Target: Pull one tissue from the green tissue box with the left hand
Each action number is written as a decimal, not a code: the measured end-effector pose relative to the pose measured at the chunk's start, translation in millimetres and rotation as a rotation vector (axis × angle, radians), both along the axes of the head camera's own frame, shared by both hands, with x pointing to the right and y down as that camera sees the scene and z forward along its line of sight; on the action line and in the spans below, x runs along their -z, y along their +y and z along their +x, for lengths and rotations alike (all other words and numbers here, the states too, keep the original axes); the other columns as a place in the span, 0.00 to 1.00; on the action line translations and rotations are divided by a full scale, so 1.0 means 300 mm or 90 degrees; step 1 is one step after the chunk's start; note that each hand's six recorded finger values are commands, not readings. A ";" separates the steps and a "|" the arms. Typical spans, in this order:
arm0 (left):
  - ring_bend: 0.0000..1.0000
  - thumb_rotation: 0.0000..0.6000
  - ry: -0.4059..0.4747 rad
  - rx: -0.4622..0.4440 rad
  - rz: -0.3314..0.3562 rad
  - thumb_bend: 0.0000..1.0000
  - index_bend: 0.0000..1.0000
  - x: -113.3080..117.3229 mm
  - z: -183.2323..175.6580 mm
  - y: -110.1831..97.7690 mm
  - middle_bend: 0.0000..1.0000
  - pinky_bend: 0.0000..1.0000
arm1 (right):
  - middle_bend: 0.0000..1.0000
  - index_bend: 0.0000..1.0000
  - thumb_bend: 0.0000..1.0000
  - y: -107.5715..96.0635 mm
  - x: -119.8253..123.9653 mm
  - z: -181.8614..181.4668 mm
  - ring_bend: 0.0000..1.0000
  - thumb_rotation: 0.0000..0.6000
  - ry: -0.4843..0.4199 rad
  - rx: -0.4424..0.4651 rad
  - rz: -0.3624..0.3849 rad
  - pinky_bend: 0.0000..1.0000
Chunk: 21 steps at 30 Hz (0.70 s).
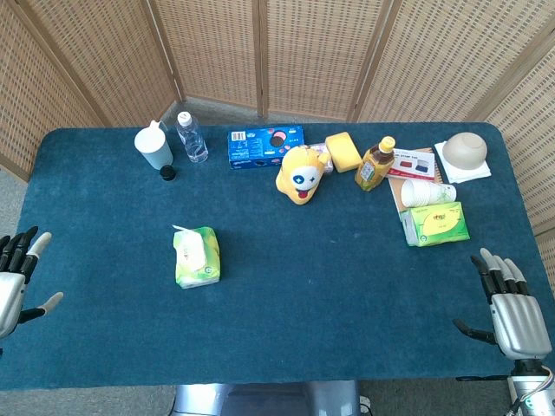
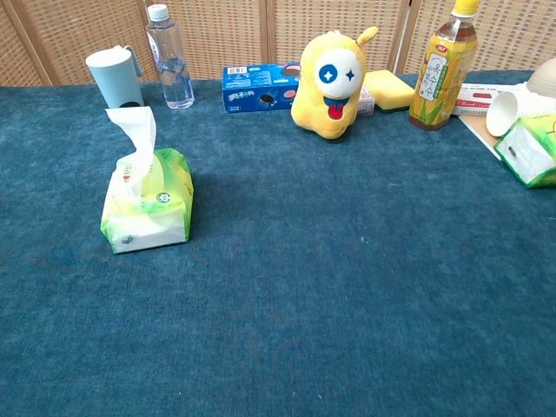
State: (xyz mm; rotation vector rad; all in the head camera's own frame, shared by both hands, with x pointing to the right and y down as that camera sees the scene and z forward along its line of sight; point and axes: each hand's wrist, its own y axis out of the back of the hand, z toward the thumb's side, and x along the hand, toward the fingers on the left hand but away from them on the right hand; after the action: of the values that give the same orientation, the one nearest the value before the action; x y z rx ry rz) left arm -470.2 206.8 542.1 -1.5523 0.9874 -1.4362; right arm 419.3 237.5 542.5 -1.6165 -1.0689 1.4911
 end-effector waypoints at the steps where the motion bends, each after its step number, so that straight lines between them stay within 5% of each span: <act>1: 0.00 1.00 0.000 0.000 -0.004 0.14 0.00 -0.003 -0.003 -0.002 0.00 0.00 | 0.00 0.00 0.00 0.000 0.000 0.001 0.00 0.91 0.000 -0.001 0.000 0.00; 9: 0.00 1.00 -0.001 -0.018 -0.033 0.14 0.00 -0.035 0.023 -0.031 0.00 0.00 | 0.00 0.00 0.00 -0.002 0.002 -0.002 0.00 0.91 -0.002 0.001 0.000 0.00; 21: 0.00 1.00 0.011 -0.177 -0.051 0.16 0.00 -0.143 0.330 -0.198 0.00 0.00 | 0.00 0.00 0.00 -0.003 0.009 0.002 0.00 0.91 -0.009 -0.002 0.000 0.00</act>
State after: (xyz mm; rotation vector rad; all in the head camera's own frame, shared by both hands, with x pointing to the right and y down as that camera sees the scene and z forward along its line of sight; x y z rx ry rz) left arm -371.1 147.4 585.0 -1.6883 0.6974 -1.2813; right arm 420.0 236.5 539.9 -1.6295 -1.0792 1.4835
